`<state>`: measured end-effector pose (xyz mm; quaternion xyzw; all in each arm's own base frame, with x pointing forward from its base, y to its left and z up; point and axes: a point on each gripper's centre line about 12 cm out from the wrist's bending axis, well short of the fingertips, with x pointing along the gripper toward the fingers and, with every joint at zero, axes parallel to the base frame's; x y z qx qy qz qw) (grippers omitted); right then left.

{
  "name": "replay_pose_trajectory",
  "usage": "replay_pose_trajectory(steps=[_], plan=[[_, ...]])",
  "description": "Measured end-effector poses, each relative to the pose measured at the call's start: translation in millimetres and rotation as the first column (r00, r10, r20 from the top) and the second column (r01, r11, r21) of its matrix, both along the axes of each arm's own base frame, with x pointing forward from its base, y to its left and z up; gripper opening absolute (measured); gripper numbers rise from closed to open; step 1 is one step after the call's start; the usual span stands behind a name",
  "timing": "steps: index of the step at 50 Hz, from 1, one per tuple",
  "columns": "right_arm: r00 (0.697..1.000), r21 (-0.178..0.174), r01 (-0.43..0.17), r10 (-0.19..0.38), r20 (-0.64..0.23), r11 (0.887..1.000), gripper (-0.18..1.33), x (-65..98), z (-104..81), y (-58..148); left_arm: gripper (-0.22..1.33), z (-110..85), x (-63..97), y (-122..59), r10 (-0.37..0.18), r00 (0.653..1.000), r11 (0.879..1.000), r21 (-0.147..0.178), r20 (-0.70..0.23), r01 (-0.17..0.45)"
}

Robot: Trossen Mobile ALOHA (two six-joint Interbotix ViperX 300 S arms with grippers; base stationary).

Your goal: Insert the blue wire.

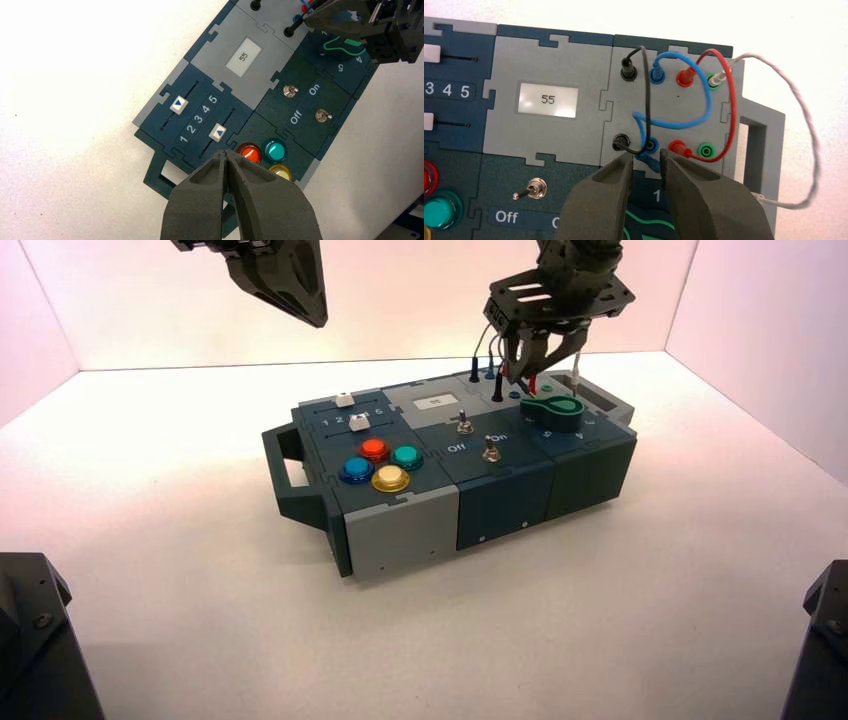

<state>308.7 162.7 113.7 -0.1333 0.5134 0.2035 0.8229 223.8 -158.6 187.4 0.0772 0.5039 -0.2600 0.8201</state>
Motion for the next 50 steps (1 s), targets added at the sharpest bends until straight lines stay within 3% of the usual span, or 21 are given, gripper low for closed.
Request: replay_pose_trajectory(steps=[50], plan=[[1.0,-0.009,-0.005,0.005,-0.011,1.0,0.56,2.3,-5.2,1.6,-0.16,1.5,-5.2,3.2,0.001,1.0,1.0,-0.006,0.007,-0.001]])
